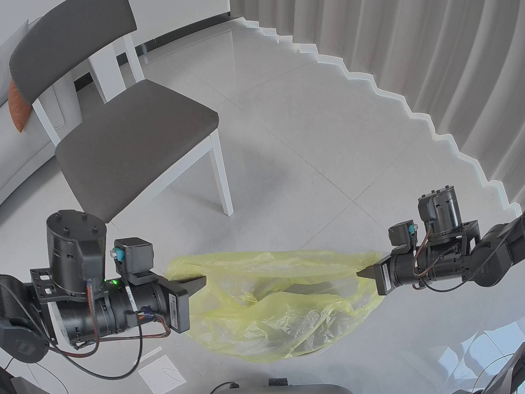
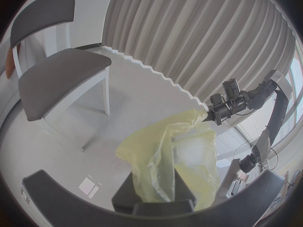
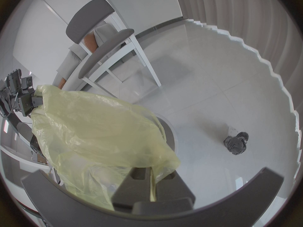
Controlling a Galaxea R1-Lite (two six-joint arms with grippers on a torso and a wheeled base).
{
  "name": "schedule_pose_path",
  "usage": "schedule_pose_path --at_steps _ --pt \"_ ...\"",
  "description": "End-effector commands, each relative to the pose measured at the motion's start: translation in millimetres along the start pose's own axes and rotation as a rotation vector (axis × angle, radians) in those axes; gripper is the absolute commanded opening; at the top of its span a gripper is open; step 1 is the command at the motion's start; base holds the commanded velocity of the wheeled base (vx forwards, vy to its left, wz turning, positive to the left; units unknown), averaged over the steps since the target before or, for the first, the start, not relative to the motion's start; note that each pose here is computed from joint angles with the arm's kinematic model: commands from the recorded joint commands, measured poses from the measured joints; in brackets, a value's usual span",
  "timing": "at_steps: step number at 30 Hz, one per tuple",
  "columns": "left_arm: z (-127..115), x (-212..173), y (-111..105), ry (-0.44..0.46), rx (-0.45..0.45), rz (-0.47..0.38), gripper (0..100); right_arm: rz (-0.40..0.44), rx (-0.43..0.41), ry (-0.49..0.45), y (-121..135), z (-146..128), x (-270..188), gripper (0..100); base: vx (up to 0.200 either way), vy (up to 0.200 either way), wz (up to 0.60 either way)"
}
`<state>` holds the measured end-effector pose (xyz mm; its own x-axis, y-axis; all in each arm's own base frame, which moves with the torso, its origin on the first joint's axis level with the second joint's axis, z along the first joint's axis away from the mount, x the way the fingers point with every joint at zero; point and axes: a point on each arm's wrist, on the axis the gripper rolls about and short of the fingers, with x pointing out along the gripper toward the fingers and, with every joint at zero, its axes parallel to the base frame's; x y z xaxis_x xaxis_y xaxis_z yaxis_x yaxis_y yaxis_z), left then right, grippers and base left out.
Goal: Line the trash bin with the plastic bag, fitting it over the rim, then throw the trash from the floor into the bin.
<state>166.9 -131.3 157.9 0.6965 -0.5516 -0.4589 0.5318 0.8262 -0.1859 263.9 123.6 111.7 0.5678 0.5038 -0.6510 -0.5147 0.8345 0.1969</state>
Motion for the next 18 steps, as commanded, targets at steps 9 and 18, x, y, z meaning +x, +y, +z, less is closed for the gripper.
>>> schedule_pose_path --at_steps 9,18 --pt "-18 52 -3 0.096 -0.044 -0.028 0 0.026 0.081 0.072 -36 -34 22 0 0.0 0.0 0.0" --pt "-36 80 8 0.158 -0.087 -0.006 0 0.035 0.074 0.056 -42 -53 44 0 0.0 0.0 0.0"
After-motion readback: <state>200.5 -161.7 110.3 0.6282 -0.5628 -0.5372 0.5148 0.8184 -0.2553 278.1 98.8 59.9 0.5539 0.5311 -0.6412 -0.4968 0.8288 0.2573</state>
